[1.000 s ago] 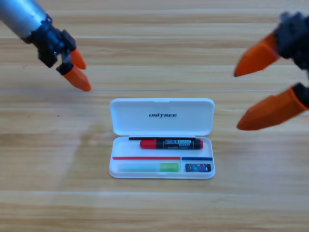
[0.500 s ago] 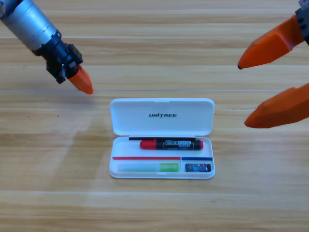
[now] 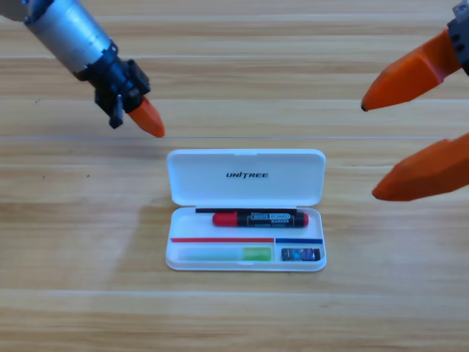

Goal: Clean up eraser and pencils

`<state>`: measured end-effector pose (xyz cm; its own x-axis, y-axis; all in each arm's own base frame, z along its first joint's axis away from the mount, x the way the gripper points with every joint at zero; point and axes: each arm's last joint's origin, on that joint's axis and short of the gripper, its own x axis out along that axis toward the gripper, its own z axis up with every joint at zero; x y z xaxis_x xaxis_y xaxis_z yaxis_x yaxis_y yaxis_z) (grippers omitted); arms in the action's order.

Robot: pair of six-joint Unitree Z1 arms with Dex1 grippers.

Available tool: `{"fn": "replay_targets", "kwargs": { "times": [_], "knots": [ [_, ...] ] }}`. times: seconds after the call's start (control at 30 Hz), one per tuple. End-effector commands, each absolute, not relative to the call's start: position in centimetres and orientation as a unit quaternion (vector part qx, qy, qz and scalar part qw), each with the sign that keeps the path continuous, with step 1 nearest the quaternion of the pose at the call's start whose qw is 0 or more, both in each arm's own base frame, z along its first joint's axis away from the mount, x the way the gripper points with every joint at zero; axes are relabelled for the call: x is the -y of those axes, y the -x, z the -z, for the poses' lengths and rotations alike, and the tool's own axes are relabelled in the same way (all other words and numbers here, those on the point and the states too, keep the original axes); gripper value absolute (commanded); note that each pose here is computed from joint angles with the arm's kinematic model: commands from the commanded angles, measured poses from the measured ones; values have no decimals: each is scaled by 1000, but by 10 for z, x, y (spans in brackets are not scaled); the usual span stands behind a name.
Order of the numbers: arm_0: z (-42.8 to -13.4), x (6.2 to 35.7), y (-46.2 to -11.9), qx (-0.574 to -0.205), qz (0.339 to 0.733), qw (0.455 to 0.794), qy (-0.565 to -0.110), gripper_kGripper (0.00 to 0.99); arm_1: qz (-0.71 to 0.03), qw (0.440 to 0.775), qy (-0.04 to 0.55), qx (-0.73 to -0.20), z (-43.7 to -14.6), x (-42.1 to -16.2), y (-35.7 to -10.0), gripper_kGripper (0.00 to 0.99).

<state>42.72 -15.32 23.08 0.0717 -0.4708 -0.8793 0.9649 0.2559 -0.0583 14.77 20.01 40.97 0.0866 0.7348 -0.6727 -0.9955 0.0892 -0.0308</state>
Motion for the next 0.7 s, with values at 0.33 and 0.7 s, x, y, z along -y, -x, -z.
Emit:
{"fn": "replay_targets", "kwargs": {
  "times": [0.33, 0.7],
  "knots": [
    [-191, 219, -414, -432, 566, 623, -324, 0, -645, 667, 241, -285, -390, -206, -147, 904],
    [-198, 236, -400, -435, 564, 619, -332, 0, -652, 661, 237, -286, -390, -209, -146, 904]
  ]
}}
